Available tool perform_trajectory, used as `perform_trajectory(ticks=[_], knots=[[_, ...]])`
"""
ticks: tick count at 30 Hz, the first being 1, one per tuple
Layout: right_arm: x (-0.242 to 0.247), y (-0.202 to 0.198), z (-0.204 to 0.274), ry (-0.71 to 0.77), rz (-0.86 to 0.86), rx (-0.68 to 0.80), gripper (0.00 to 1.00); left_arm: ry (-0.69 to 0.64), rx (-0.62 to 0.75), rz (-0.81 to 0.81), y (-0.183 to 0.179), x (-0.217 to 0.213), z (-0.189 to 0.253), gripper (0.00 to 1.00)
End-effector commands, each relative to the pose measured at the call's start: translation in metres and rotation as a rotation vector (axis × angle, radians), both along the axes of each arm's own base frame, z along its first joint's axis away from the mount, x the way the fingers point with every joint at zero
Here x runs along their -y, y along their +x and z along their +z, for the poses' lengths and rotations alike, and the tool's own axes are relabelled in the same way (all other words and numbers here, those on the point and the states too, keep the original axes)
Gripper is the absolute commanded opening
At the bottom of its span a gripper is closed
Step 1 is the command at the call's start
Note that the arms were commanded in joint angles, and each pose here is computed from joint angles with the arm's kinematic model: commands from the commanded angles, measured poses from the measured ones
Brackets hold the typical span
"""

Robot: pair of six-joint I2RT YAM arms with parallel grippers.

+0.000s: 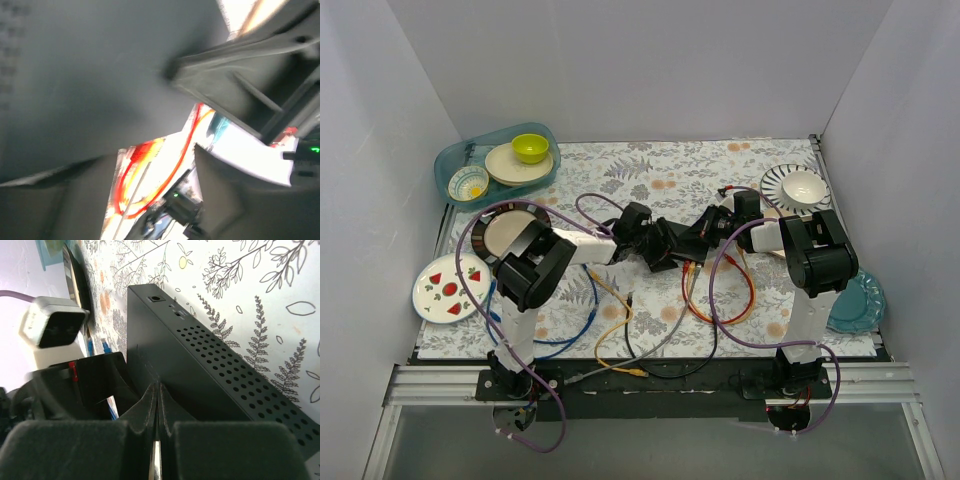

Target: Pull the plug from the switch port

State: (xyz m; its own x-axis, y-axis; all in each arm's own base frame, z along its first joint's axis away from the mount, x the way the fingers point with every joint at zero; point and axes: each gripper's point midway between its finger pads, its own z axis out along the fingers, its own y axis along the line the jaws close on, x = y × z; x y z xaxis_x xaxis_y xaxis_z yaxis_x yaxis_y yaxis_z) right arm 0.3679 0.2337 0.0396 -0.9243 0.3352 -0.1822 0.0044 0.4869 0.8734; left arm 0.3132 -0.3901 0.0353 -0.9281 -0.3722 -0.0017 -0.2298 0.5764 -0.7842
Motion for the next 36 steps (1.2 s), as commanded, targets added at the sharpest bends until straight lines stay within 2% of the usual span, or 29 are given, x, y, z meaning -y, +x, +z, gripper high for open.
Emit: perform_trajectory(ticks=[1,11,15,18,24,30,36], knots=[[0.023,-0.026,-0.064,-0.17,-0.048,-0.17,0.05,0.27,-0.094,0.023,-0.02,-0.047,-0.058,0.98],[0.026,-0.024,-0.067,-0.187,-0.056,-0.175,0.05,0.237,-0.097,-0.012,-0.042,-0.051,-0.065,0.98],[0.026,-0.019,-0.064,-0.191,-0.072,-0.164,0.05,0.152,-0.091,-0.023,-0.051,-0.037,-0.064,0.82],[0.028,-0.013,-0.059,-0.202,-0.088,-0.149,0.05,0.111,-0.111,-0.005,-0.054,-0.035,-0.067,0.73],[0.039,0.011,-0.034,-0.274,-0.157,-0.047,0.05,0.115,-0.092,-0.011,-0.048,-0.031,-0.069,0.67],[0.047,0.045,-0.013,-0.317,-0.199,0.016,0.04,0.153,-0.084,0.015,-0.04,-0.032,-0.074,0.57],[0.043,0.033,-0.021,-0.281,-0.181,-0.023,0.04,0.208,-0.115,0.037,-0.036,-0.037,-0.09,0.45]])
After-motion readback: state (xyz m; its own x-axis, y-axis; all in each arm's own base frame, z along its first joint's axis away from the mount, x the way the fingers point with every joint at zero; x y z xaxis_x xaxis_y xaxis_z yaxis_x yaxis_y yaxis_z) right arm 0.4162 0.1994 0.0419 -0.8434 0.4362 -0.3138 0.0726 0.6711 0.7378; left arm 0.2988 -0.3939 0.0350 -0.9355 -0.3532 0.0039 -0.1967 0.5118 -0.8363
